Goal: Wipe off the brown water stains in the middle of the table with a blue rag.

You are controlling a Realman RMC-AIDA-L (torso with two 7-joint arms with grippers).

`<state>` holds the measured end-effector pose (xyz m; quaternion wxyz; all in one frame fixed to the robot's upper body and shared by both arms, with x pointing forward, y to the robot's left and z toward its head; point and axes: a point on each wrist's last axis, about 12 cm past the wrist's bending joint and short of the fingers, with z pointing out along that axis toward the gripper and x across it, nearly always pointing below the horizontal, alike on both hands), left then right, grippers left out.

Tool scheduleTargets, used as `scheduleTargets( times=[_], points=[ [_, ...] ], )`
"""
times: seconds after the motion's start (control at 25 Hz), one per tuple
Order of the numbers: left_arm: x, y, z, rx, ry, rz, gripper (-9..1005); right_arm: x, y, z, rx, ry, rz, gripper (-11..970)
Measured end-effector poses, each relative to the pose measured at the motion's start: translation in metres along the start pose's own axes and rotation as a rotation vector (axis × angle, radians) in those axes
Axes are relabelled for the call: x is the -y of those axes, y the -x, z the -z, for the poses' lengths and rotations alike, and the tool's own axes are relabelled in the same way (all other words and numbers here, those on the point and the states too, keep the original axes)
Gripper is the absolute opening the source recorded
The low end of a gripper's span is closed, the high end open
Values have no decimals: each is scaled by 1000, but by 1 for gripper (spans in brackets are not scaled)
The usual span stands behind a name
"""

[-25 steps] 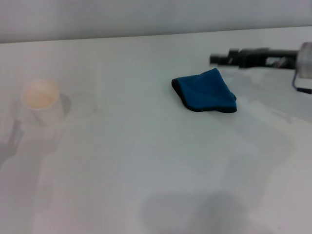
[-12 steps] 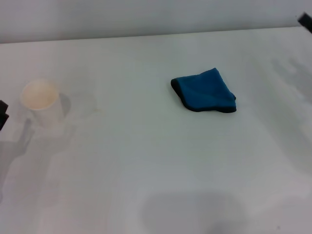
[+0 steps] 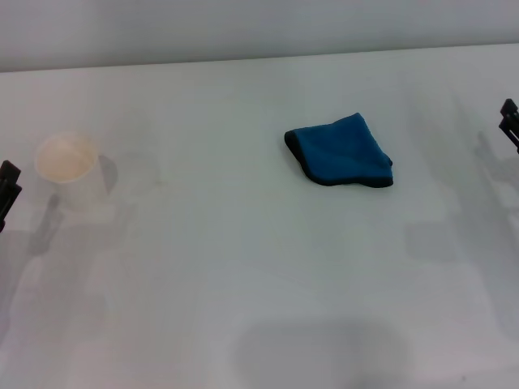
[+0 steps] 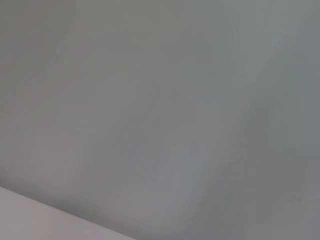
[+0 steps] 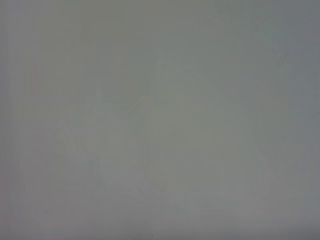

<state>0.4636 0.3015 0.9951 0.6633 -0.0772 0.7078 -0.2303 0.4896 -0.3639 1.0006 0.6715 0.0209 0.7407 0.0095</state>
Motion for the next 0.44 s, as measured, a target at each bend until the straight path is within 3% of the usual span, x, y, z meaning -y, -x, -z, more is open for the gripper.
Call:
scheduleTargets(
  times=[0.44],
  points=[
    [0, -3, 3, -15, -5, -8, 887, 3, -1, 3, -3, -19, -36, 870]
  ],
)
